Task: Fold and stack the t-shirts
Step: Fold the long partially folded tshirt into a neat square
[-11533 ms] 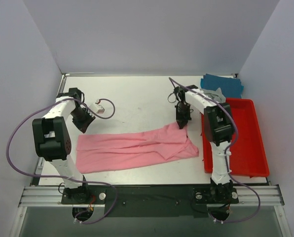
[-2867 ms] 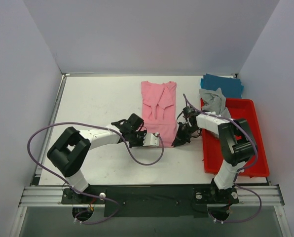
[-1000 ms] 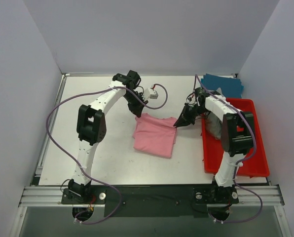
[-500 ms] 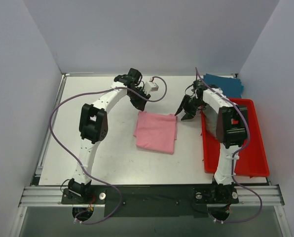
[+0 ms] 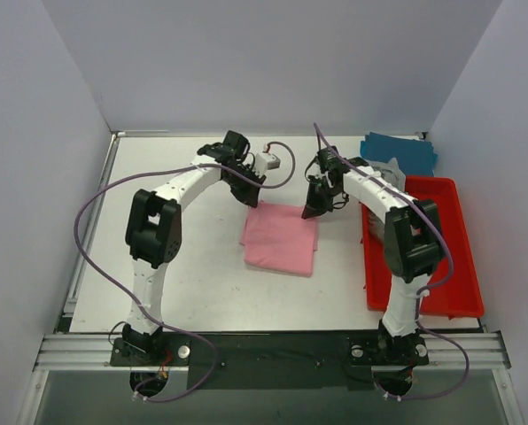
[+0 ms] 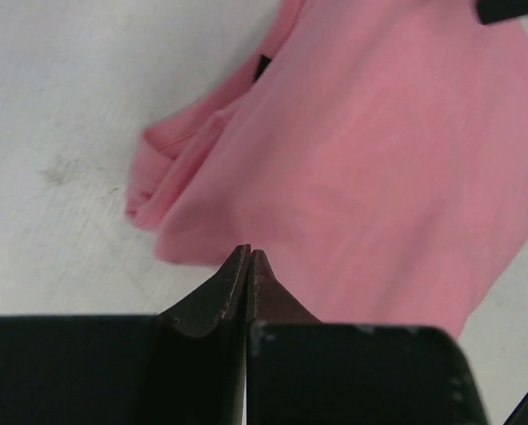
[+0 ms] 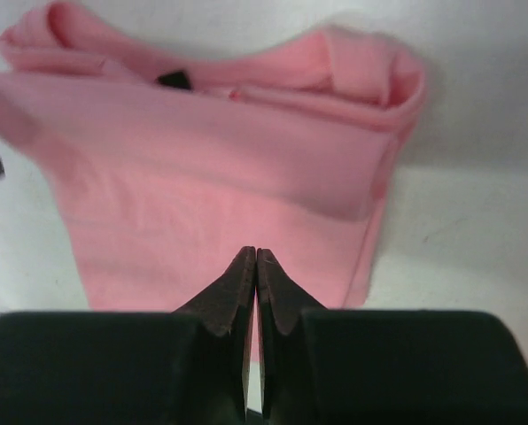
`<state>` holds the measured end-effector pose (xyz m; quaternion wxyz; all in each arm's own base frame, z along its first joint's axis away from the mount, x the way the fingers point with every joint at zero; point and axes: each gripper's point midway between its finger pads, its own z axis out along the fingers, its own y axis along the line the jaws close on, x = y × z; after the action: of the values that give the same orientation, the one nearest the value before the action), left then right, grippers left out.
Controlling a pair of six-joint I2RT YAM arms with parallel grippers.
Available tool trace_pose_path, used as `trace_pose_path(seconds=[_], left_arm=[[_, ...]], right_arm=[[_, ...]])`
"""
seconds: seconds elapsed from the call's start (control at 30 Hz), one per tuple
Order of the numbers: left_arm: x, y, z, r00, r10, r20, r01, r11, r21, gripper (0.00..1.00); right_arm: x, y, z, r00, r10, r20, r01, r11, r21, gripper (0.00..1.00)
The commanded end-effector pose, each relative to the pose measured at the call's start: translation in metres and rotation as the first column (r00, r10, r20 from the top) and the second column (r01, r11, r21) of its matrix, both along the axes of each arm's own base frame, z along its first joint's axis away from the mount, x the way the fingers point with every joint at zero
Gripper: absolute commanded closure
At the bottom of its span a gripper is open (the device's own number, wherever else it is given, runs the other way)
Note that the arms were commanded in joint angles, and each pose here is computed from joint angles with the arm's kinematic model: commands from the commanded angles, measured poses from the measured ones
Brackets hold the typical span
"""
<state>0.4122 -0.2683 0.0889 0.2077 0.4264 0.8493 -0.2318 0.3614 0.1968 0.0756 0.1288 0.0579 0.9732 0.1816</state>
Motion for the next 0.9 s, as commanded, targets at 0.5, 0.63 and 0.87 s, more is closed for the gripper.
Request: trace_pose_path(seconds=[0.5, 0.63, 0.87], left_arm=[[0.061, -0.014, -0.036, 0.987, 0.157, -0.026, -0.158, 0.985, -0.075, 0.83], [0.070, -0.014, 0.017, 0.985, 0.155, 0.076, -0.145, 0.983, -0.115, 0.80], [-0.046, -0.032, 0.044, 0.988, 0.004, -0.156, -0.037, 0.978, -0.207, 0.81]], right_arm=[[0.099, -0.028, -0.042, 0.982, -0.187, -0.009, 0.187, 0.982, -0.015, 1.00], [0.116, -0.038, 0.015, 0.977, -0.173, 0.123, 0.175, 0.985, -0.004, 1.00], [0.050, -0.002, 0.038, 0.993, -0.059, 0.104, 0.051, 0.996, 0.075, 1.00]])
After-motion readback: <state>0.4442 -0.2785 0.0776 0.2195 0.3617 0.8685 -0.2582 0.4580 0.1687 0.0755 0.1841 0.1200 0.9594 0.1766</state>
